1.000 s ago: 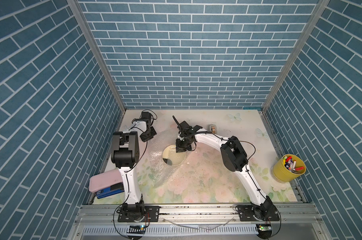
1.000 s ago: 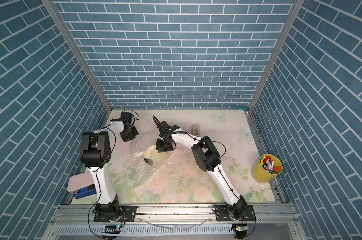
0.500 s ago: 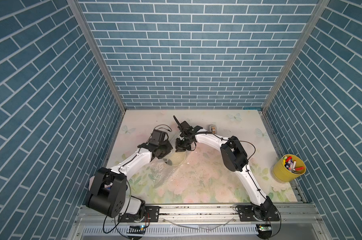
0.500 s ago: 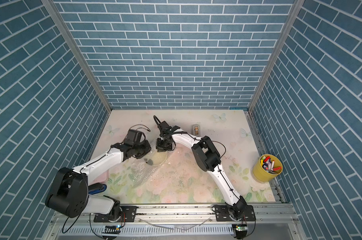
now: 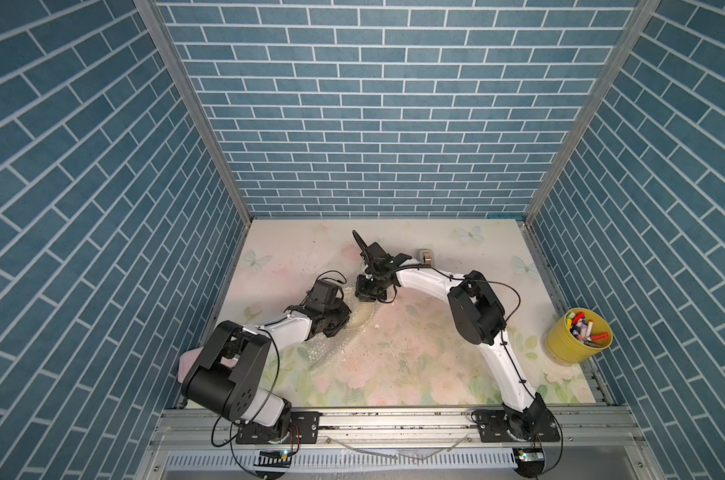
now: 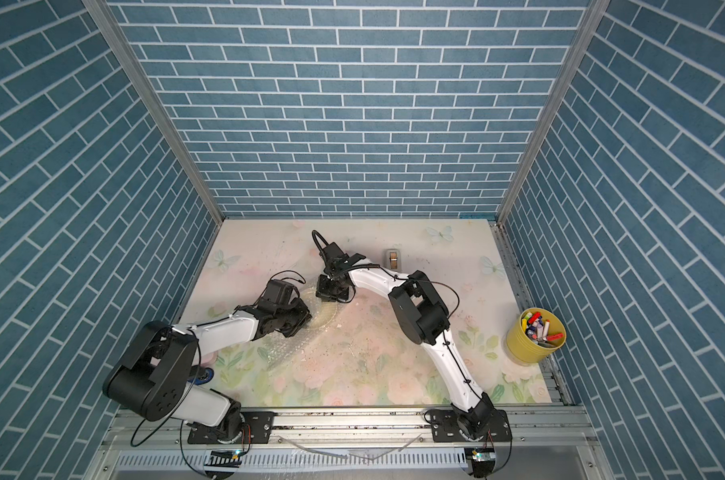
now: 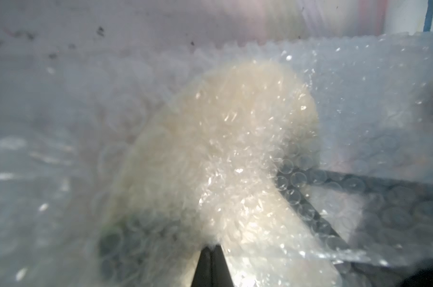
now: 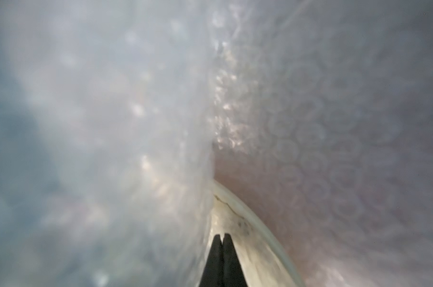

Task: Wrap dinner plates in bubble wrap
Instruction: Wrap the plate in the bubble wrap.

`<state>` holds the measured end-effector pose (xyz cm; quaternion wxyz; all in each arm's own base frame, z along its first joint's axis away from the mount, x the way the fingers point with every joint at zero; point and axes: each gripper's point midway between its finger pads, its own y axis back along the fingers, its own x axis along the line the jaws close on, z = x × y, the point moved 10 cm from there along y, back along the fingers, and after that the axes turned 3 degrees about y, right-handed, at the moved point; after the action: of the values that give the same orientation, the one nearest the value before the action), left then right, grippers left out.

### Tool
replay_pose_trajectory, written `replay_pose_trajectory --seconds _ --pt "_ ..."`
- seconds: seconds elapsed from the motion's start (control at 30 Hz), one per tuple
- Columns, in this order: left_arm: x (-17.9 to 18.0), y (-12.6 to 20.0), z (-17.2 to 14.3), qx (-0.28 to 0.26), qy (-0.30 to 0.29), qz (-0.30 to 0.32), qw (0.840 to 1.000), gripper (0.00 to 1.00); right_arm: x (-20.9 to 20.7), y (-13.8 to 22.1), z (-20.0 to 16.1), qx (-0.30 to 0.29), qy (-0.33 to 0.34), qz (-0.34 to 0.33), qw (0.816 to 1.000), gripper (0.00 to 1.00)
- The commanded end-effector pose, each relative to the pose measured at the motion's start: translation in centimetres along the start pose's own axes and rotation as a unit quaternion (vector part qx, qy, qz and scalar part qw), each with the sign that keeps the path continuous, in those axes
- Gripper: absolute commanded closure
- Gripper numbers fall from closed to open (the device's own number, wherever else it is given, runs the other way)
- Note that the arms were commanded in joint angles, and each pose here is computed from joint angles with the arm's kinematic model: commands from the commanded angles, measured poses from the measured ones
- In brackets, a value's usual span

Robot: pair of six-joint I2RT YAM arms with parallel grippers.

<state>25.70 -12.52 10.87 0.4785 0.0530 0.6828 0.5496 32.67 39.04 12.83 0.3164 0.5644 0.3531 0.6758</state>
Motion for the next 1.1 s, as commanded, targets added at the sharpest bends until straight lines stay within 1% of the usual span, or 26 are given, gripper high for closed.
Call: replay_pose_trajectory --seconds 0.0,0.07,0.13,0.23,0.3,0.43,0.5,0.73,0.77,0.83,0.97,1.03,1.07 --pt "0.2 -0.1 -0.3 0.007 -0.007 0.008 1.0 1.0 1.6 6.8 -0.2 -0.07 0.009 -0.031 0.997 0.86" --pt "-0.2 0.2 -0.4 0.006 -0.018 0.007 1.0 1.0 2.0 8.7 -0.5 -0.088 0.014 -0.034 0.995 0.8" --pt "-0.6 0.6 -0.5 0.006 -0.032 0.002 0.999 1.0 2.3 9.7 -0.6 -0.097 0.017 -0.031 0.995 0.75" --pt "-1.5 0.9 -1.0 0.003 -0.058 -0.003 0.998 1.0 3.1 9.7 -0.3 -0.084 0.026 -0.012 0.996 0.74" --pt "-1.9 0.8 -1.3 0.005 -0.078 -0.009 0.997 1.0 3.7 9.3 -0.1 -0.076 0.035 -0.005 0.996 0.74" --pt "-2.2 0.4 -1.7 0.01 -0.088 -0.02 0.996 1.0 4.1 7.6 0.6 -0.054 0.035 0.01 0.998 0.77" --pt "-2.2 0.3 -1.7 0.009 -0.094 -0.02 0.995 1.0 3.8 5.9 0.9 -0.036 0.031 0.008 0.999 0.78" --pt "-2.3 -0.1 -1.8 0.016 -0.098 -0.026 0.995 1.0 2.7 2.8 0.6 0.004 0.01 0.017 1.0 0.83" --pt "-2.3 -0.1 -1.8 0.016 -0.097 -0.026 0.995 0.98 2.5 2.7 0.4 0.007 0.006 0.016 1.0 0.84" --pt "-2.3 0.0 -1.8 0.014 -0.098 -0.028 0.995 0.9 2.0 2.5 -0.3 0.009 -0.003 0.021 1.0 0.85" --pt "-2.1 0.1 -1.9 0.012 -0.097 -0.031 0.995 0.71 0.5 2.1 -1.9 0.016 -0.02 0.025 0.999 0.88" --pt "-2.2 0.2 -1.8 0.01 -0.098 -0.034 0.995 0.62 -0.7 1.3 -2.6 0.024 -0.03 0.017 0.999 0.9" --pt "-2.2 0.3 -1.9 0.01 -0.098 -0.033 0.995 0.57 -0.5 1.9 -2.9 0.02 -0.028 0.021 0.999 0.9"
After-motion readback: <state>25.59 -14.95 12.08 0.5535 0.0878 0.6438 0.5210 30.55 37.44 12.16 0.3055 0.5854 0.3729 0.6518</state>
